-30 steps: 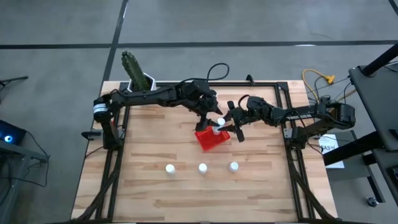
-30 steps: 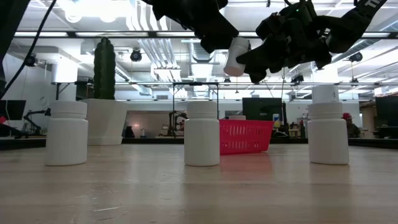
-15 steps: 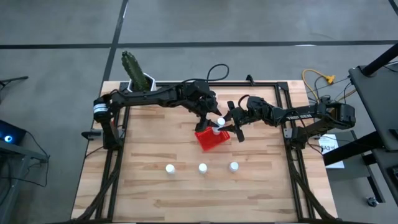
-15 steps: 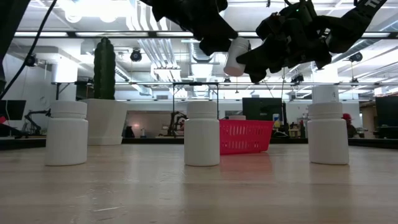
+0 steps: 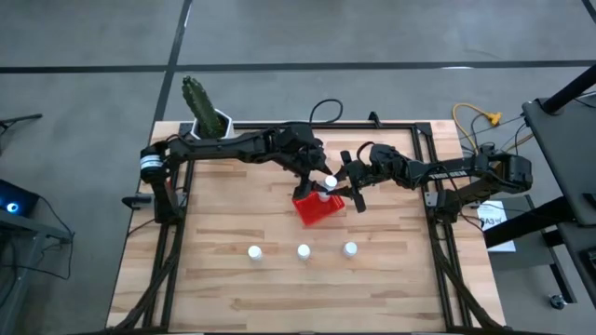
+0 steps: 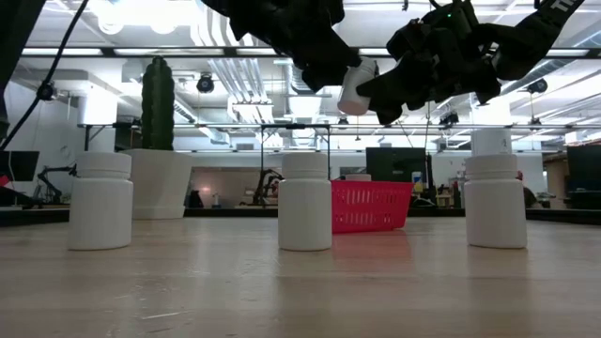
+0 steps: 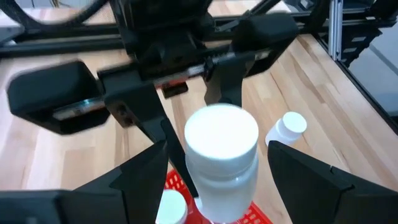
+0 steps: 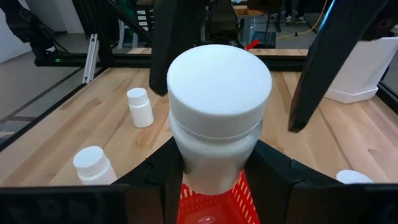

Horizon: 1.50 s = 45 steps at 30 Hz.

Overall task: Pick and place pill bottles into a basket
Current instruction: Put the white pill bottle into the red bin

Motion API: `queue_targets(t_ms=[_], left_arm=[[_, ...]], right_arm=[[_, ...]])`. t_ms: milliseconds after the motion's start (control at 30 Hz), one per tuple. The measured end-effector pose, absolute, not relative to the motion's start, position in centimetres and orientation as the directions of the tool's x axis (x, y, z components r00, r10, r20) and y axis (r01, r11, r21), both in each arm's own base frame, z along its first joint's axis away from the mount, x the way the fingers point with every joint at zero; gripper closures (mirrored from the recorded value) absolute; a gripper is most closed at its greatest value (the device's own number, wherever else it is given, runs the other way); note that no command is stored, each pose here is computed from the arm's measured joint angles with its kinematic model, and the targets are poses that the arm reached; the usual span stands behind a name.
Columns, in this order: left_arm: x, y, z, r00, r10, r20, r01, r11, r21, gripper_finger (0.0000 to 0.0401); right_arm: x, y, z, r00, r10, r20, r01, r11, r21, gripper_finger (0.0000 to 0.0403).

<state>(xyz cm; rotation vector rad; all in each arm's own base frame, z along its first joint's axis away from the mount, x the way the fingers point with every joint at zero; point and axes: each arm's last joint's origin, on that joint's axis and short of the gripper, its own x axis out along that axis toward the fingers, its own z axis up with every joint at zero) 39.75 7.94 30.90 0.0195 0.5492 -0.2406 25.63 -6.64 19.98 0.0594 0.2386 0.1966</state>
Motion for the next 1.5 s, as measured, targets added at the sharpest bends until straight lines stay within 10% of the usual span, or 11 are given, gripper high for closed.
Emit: queue_targets(t_ms=[1500], left_arm=[[40.7,7.2,30.4,0.834,-0.236,-0.5,0.257,0.966,-0.028,0.0226]], right_arm=[[25.6,-6.6,20.1,0.954,0.2,-0.223,-0.185,0.979,0.085,0.0268]])
